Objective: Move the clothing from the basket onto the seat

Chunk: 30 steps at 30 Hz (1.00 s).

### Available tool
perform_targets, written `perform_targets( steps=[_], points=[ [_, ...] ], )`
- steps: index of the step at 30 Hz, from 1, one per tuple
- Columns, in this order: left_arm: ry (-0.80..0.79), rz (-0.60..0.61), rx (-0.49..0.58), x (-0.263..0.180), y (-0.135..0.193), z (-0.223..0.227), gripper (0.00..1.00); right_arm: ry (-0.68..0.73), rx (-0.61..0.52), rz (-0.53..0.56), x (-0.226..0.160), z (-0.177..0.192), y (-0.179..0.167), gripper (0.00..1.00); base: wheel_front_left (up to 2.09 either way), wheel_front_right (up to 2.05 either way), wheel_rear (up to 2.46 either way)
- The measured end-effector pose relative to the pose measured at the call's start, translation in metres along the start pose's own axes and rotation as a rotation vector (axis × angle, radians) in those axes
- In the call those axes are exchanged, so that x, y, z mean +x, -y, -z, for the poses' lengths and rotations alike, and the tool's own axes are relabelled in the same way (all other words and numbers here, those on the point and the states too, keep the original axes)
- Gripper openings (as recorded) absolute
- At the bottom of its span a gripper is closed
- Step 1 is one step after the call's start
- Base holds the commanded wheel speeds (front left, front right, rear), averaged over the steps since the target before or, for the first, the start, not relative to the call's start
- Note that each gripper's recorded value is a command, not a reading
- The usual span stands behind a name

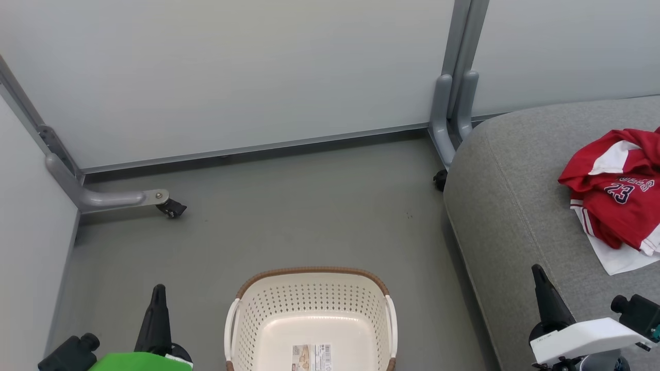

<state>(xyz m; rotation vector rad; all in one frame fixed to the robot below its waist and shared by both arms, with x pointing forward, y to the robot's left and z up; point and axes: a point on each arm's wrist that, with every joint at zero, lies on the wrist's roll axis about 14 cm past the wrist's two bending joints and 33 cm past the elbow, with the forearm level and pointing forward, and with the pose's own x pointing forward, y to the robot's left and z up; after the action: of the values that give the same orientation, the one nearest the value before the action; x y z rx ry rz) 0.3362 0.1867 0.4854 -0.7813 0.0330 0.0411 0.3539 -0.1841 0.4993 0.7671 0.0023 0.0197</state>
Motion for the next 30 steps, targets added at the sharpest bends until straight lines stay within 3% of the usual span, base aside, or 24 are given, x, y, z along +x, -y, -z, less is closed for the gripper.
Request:
perform_targets(
  steps=[30],
  points=[
    [-0.009,-0.007,-0.349,0.022,0.0,-0.008,0.0,-0.001,0.354,0.033,0.015,-0.006,0.006,0.0,0.0,0.0,0.0]
  ],
)
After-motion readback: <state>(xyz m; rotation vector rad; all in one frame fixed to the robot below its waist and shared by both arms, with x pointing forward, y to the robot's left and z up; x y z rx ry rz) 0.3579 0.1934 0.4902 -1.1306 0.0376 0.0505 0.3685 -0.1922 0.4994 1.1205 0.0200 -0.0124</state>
